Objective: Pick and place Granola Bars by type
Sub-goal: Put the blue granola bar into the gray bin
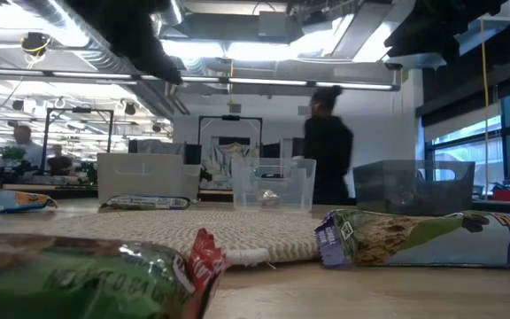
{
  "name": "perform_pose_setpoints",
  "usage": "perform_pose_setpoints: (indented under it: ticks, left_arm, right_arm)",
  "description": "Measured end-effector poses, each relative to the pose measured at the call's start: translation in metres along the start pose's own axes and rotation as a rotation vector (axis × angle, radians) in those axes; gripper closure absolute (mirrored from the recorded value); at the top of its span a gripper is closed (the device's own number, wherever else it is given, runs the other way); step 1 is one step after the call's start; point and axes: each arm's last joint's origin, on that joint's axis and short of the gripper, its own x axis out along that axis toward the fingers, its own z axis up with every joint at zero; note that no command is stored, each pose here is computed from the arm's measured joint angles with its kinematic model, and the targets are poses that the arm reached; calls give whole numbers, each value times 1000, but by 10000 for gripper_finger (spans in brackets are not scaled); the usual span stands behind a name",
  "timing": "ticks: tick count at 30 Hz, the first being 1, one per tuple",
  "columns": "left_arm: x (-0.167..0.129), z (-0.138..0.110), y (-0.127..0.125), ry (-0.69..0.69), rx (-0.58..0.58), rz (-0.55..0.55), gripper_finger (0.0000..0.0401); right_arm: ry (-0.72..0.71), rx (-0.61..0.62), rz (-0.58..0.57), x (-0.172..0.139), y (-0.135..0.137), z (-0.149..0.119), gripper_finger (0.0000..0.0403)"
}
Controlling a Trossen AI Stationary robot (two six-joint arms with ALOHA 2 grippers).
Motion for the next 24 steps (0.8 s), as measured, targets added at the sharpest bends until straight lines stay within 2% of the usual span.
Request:
perform_pose_setpoints:
  ticks: [5,13,19,24]
  left_arm:
    - [40,13,1,121,77,-114,158]
    - [97,2,-4,295,194,-194,172]
    - [121,-16,-6,437,217,-190,181]
    - [135,-28,-6,509,241,-130,187]
  right_arm:
    - [9,-4,-4,1,0,-1,289]
    - [65,-35,-35,9,2,-7,289]
    - [126,-39,-51,19,6,-13,289]
    - [162,-55,-73,28,8,-17,289]
